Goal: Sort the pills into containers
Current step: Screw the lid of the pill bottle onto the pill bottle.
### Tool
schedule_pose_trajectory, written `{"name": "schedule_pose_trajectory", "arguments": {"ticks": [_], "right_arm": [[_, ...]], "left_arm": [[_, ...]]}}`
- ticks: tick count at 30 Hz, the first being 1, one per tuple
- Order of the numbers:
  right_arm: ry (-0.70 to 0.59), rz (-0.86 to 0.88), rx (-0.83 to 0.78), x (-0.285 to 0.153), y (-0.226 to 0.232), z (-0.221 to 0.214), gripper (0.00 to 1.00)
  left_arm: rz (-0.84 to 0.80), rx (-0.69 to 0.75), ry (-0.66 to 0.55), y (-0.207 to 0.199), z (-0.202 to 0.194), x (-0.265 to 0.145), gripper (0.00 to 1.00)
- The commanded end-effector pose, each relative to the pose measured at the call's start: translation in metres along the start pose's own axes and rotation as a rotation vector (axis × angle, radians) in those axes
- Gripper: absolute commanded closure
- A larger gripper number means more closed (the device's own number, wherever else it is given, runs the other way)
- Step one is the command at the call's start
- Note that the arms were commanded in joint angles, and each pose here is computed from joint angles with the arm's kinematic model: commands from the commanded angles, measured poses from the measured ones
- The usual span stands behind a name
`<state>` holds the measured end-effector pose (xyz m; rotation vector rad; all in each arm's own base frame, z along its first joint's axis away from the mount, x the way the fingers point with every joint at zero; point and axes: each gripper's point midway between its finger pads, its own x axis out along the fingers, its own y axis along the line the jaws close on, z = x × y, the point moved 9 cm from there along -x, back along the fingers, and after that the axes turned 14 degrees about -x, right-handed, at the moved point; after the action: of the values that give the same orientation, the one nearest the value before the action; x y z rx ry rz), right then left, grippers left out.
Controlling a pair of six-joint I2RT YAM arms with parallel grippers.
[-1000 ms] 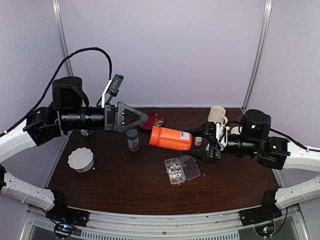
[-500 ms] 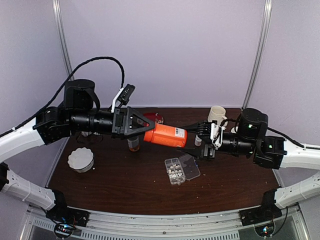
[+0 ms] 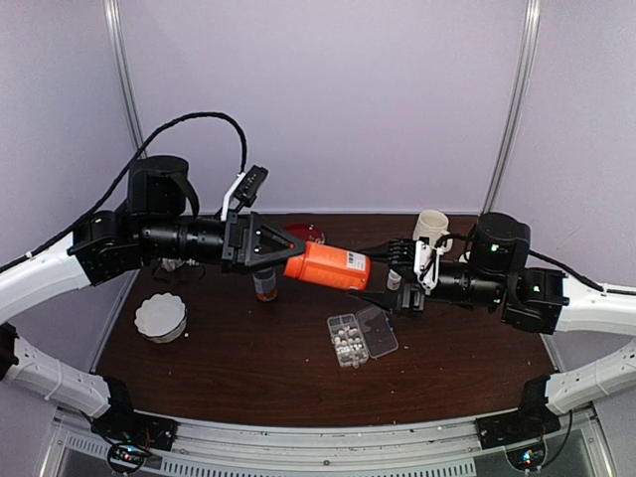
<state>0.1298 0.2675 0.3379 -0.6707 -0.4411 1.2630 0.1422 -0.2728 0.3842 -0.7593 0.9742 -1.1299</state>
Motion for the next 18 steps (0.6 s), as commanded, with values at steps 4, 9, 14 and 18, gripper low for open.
{"name": "schedule_pose_trajectory", "arguments": {"ticks": [4,9,14,18], "right_arm": [[0.024,-0.004,0.099,0.011,-0.014,0.009,1.00],[-0.042,0.042,0.241,0.014,-0.021,0.010,1.00],[-0.103,0.099,0.356,0.012,-0.026,0.020,1.00],[-0.119,0.088,0.354,0.006,-0.025,0.022,1.00]], "left_arm": [[-0.130,0.094,0.064,-0.018,0.001,0.009,0.80],[-0.124,0.151,0.067,-0.018,0.000,0.009,0.89],[-0.135,0.247,0.058,-0.019,0.000,0.006,0.96],[-0.134,0.247,0.077,-0.018,0.000,0.010,0.72]]}}
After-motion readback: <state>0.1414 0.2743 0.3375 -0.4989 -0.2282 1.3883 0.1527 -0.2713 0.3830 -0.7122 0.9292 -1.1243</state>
